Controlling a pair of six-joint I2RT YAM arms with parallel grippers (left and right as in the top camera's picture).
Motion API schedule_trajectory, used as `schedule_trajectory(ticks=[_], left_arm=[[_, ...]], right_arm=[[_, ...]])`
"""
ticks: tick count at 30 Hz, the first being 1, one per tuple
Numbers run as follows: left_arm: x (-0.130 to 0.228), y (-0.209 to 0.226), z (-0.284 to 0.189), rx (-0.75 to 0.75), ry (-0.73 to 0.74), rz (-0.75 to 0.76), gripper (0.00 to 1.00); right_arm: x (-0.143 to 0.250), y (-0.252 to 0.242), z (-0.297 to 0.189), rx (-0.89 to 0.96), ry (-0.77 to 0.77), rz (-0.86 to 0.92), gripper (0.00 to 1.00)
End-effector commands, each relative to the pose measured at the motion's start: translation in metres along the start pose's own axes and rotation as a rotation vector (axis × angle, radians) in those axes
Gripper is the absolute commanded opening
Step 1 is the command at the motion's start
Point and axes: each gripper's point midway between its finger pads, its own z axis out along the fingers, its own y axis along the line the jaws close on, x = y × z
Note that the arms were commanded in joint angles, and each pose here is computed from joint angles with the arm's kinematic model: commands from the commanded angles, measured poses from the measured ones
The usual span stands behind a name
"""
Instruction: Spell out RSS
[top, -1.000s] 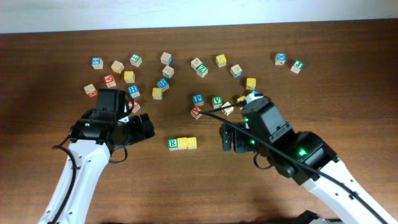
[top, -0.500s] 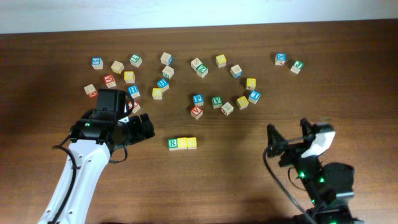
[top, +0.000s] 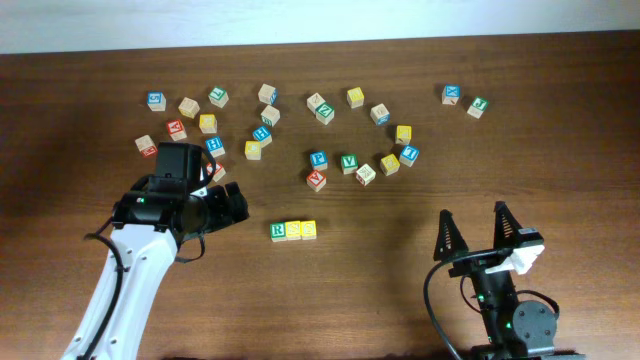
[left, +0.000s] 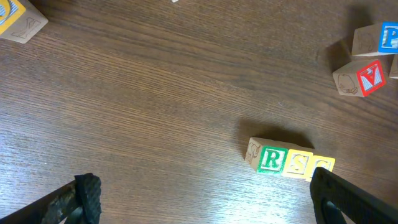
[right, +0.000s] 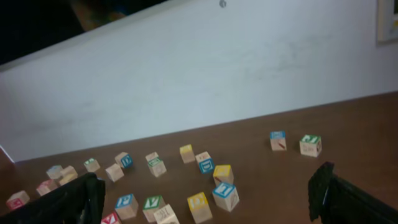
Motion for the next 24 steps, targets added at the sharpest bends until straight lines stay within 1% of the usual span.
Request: schedule_trajectory(ticks=[1,2,4,9,24], left_arm=[[-0.002,0.001,-0.001,-0.006,-0.008,-0.005,0.99],[-0.002,0.001,-0.001,-0.006,-0.008,-0.004,0.99],[-0.002,0.001,-0.001,-0.006,-0.008,-0.005,0.99],[-0.002,0.001,-0.001,-0.006,-0.008,-0.004,0.99],[-0.002,0.001,-0.001,-0.006,-0.008,-0.004,0.99]], right_arm=[[0.011,-0.015,-0.001,0.073,0.032,-0.012,0.98],[0.018,-0.018,-0.002,0.086,0.059,-0.026,0.98],[0.035,-0.024,-0.004,0.104,0.136,-0.114,0.98],[0.035,-0.024,-0.004,0.097,0.144,-0.286,0.98],[0.035,-0.026,-0.004,0.106,0.144,-0.281,0.98]])
